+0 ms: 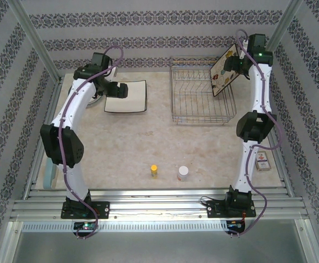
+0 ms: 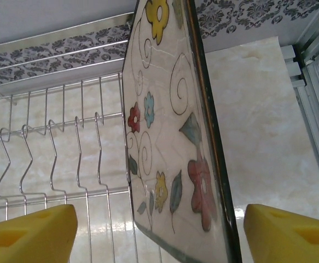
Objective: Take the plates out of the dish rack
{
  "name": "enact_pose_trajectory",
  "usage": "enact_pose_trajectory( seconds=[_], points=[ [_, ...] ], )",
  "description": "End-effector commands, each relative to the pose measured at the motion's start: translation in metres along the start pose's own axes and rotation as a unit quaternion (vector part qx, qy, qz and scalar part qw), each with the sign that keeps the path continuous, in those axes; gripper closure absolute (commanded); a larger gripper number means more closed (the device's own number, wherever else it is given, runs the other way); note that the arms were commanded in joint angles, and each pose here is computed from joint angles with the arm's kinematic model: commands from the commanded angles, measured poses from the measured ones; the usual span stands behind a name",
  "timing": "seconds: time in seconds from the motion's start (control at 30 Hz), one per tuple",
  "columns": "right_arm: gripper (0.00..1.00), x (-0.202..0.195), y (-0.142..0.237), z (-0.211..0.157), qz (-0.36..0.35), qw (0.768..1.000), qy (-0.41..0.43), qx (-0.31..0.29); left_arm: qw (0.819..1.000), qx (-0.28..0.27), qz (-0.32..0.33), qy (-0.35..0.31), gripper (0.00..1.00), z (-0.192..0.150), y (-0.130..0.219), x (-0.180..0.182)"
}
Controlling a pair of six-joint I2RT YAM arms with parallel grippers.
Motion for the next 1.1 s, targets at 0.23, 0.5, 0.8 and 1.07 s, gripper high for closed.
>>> enact_pose_trajectory(
  seconds=[0.23, 0.5, 0.8, 1.07],
  points=[
    [0.45, 0.014, -0.018, 0.008, -0.010, 0.999, 0.014, -0.036, 1.000, -0.005, 0.010, -0.006, 0.00, 0.007, -0.003, 0.006],
    [0.66, 0.013, -0.023, 0.008, -0.034, 0.999, 0.005, -0.041, 1.000, -0.005, 0.010, -0.006, 0.00, 0.009, -0.003, 0.006],
    [0.92, 0.019, -0.018, 0.010, -0.025, 0.998, 0.006, -0.049, 1.000, -0.002, 0.014, -0.004, 0.00, 0.010, -0.003, 0.006],
    [1.00, 0.030, -0.001, 0.014, -0.017, 0.998, 0.013, -0.060, 1.000, 0.009, 0.021, -0.002, 0.00, 0.009, -0.010, 0.008]
  ],
)
Point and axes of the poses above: each hand's point on the last joint's axis, 136 mm out from that joint toward the fingers, its own y axis back along the fingers, its own x axis along the line the jaws close on, z = x × y, the point moved 10 cm from there along y, back along the fingers
